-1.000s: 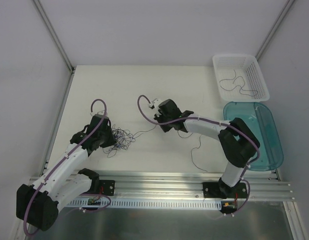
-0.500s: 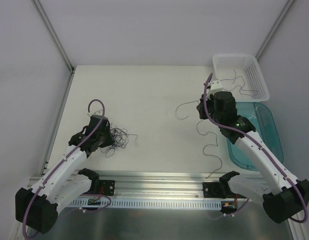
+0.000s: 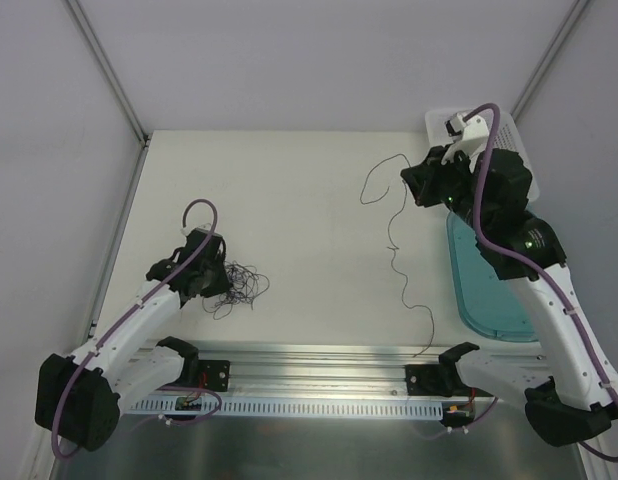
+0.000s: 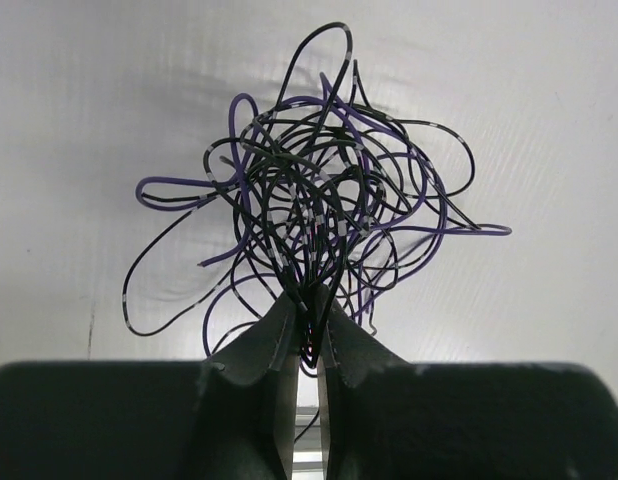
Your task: Untangle the cables
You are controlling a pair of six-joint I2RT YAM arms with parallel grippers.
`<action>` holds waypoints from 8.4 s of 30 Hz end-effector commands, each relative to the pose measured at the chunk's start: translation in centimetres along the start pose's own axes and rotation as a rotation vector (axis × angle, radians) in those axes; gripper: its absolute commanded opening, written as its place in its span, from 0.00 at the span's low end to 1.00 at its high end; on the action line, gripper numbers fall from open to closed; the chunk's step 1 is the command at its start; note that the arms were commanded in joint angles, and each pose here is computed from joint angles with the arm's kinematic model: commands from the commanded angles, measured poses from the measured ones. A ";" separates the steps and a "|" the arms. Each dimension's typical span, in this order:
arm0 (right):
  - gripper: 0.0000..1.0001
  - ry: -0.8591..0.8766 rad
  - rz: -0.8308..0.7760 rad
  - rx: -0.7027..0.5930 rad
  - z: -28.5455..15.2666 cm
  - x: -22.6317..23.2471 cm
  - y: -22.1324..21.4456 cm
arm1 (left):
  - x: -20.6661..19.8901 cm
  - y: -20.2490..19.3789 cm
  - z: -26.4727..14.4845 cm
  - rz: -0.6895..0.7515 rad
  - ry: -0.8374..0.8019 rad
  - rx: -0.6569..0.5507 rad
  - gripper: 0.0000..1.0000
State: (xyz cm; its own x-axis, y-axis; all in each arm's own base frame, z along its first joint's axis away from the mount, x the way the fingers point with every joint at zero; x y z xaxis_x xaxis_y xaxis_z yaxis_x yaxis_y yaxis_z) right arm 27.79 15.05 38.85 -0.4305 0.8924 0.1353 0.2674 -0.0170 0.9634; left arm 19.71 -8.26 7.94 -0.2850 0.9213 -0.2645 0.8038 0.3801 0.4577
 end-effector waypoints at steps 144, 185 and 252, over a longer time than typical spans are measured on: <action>0.01 -0.775 -0.172 -0.364 11.8 -29.4 16.5 | -3.6 3.0 -6.0 0.315 -0.313 -0.243 0.99; 0.61 -0.572 0.121 0.311 7.7 -32.0 -14.9 | -4.7 2.4 -7.5 0.337 -0.427 -0.253 0.99; 0.25 -0.463 0.348 0.024 10.9 -34.1 -3.6 | -4.6 2.1 -6.7 0.345 -0.408 -0.219 0.99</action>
State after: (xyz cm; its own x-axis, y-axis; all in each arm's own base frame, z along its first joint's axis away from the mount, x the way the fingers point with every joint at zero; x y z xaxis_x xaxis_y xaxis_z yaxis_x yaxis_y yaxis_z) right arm 48.33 -9.67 28.32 0.0625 0.9580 0.2800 0.3839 -0.2820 0.8793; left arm 18.98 -11.14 15.89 0.2255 0.9034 -0.3646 0.6770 0.1238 0.7255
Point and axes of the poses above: each gripper's point midway between its finger pads, its own z axis out along the fingers, its own x axis along the line the jaws close on, y = z × x, the point moved 1 cm from there along -z, back along the fingers, and after that the axes turned 3 degrees about -z, right-handed, at the moved point
